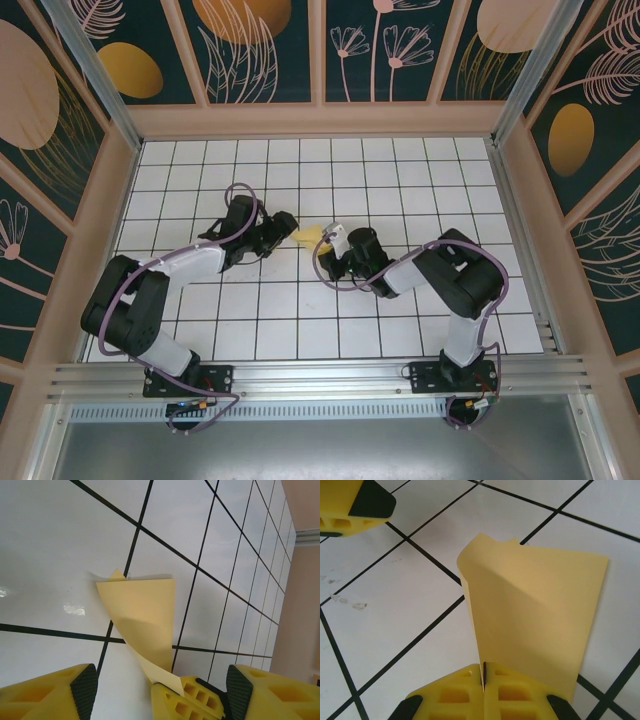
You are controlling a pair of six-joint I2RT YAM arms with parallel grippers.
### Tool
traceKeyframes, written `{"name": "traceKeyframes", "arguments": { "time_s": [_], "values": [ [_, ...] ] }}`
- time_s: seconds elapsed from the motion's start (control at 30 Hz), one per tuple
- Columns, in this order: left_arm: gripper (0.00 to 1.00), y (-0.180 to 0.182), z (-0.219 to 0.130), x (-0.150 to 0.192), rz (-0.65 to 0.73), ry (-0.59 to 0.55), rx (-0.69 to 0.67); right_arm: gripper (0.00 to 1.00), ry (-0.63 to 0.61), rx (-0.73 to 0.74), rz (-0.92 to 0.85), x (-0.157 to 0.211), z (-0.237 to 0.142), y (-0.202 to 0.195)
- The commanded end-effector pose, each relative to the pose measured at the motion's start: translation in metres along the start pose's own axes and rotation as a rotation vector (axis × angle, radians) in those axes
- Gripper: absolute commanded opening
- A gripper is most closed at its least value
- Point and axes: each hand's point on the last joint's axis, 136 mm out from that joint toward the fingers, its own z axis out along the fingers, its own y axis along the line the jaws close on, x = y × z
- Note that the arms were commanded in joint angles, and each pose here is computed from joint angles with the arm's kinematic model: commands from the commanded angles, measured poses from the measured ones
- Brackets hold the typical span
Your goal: Fold a paper plane with a square sheet of paper (pick it up from the middle)
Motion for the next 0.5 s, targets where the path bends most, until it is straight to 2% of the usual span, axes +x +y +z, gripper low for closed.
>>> {"name": "traceKeyframes", "arguments": {
  "time_s": [0.0,0.27,0.47],
  "values": [
    [0.71,-0.011,-0.003,-0.001,0.052,-0.012,0.074,0.01,0.013,-0.065,0.101,-0.001,0.002,0.006],
    [0.72,-0.017,-0.002,0.010,0.089,0.016,0.164,0.00,0.014,-0.085,0.208,0.000,-0.004,0.001],
    [0.72,-0.016,0.002,0.016,0.091,0.030,0.174,0.00,-0.016,-0.097,0.293,-0.007,-0.011,-0.005]
  ]
}}
